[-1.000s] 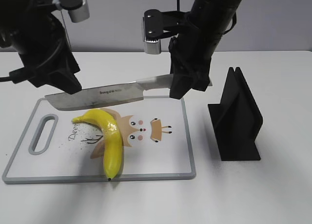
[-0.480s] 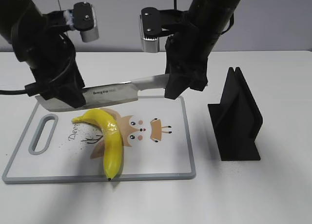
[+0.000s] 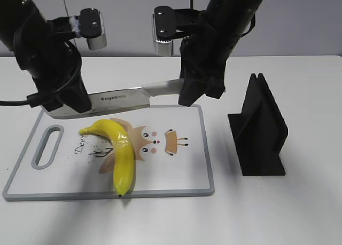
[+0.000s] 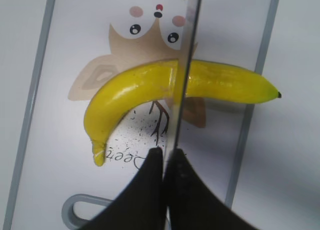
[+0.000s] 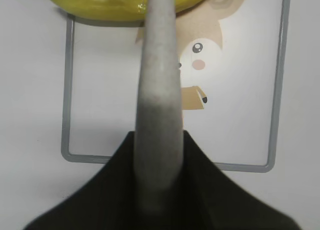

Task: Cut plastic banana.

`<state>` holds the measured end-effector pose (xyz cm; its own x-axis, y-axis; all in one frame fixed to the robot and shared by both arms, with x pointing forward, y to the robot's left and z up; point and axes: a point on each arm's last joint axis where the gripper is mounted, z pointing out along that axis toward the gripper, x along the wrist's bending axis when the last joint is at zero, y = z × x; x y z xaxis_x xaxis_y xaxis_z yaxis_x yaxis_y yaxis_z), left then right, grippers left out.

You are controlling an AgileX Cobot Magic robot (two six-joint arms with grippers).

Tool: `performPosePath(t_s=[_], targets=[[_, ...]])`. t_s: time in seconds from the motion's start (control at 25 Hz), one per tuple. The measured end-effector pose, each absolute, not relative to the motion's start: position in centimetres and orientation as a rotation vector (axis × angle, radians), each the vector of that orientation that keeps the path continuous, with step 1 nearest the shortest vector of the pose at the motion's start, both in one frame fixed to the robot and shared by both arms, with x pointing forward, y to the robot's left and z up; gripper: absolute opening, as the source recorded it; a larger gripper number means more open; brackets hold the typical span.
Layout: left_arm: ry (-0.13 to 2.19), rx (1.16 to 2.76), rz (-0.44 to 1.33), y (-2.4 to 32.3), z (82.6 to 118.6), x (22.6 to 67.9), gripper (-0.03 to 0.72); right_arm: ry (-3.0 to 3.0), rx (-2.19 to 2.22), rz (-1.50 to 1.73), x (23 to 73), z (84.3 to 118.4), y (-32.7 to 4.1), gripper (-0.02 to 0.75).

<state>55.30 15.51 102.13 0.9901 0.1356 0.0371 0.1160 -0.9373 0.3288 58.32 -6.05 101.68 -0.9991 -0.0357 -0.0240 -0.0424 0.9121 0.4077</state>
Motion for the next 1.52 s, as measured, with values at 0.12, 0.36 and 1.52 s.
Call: performPosePath(t_s=[0.12,0.36,1.52], targets=[[0.174,2.803,0.087,15.7,102.1,55.4,-0.002,3.054,-0.062,0.653,58.4,101.7,-6.0,0.187],[0.191,2.803,0.064,15.7,101.4,55.6,-0.003,3.085,-0.051,0.635,58.8,100.2,-5.8,0.187],[0.290,2.805,0.018,15.2,95.3,56.9,0.000,3.147,0.035,0.428,60.1,95.1,-5.7,0.190]])
